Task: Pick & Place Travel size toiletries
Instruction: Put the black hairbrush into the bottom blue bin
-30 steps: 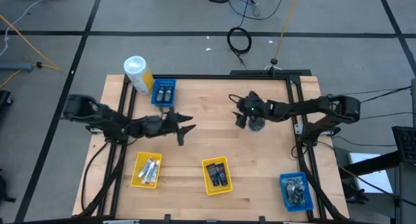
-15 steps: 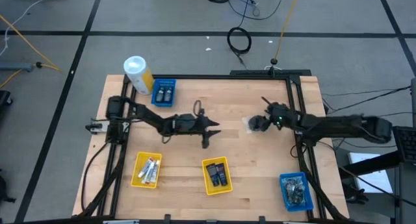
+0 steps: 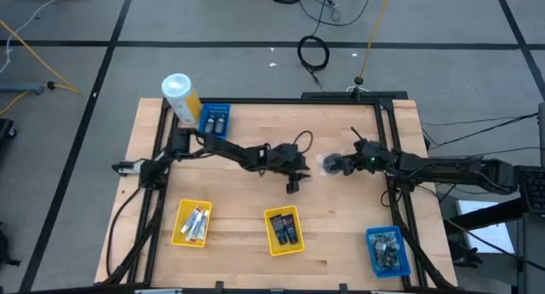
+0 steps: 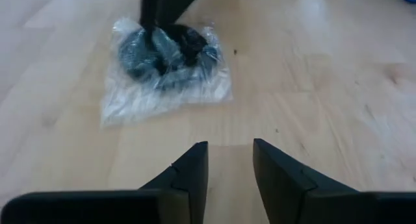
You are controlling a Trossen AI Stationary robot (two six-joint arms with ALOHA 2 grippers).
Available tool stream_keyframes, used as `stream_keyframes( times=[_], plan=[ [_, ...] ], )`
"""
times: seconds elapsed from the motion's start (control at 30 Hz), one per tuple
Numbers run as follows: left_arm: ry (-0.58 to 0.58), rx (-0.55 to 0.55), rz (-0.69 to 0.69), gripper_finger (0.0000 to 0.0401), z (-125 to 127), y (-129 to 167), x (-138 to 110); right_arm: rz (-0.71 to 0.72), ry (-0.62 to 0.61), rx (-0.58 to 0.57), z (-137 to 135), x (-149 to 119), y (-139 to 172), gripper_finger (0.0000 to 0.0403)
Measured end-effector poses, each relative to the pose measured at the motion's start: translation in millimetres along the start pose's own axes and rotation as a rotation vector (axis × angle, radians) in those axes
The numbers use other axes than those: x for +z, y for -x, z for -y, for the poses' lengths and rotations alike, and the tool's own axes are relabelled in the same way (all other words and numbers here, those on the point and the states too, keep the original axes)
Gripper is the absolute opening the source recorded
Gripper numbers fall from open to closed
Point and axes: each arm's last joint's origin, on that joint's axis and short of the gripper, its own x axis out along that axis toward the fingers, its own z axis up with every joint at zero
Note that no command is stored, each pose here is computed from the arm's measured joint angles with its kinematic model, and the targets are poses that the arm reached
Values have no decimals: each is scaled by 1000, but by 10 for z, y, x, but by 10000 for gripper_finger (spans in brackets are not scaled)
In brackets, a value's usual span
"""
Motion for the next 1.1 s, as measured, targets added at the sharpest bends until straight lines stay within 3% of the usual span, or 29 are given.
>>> stream_keyframes(
  times=[0.3,0.5,0.67,0.83,1.1],
  plan=[
    [-11,68,13,98,-49,-103,181,-9,-51,-1,-19,-24,-15,251],
    [-6,74,8,97,-77,-101,172,11,19,109,-133,-3,-5,251],
    [-8,21,13,97,-42,-105,175,-83,62,32,-145,-13,12,251],
    [-8,-16,-13,97,19,-112,149,-175,14,-71,-152,3,61,251],
    [19,78,-18,97,-38,-107,147,-206,-33,-72,-158,-4,10,251]
  ],
)
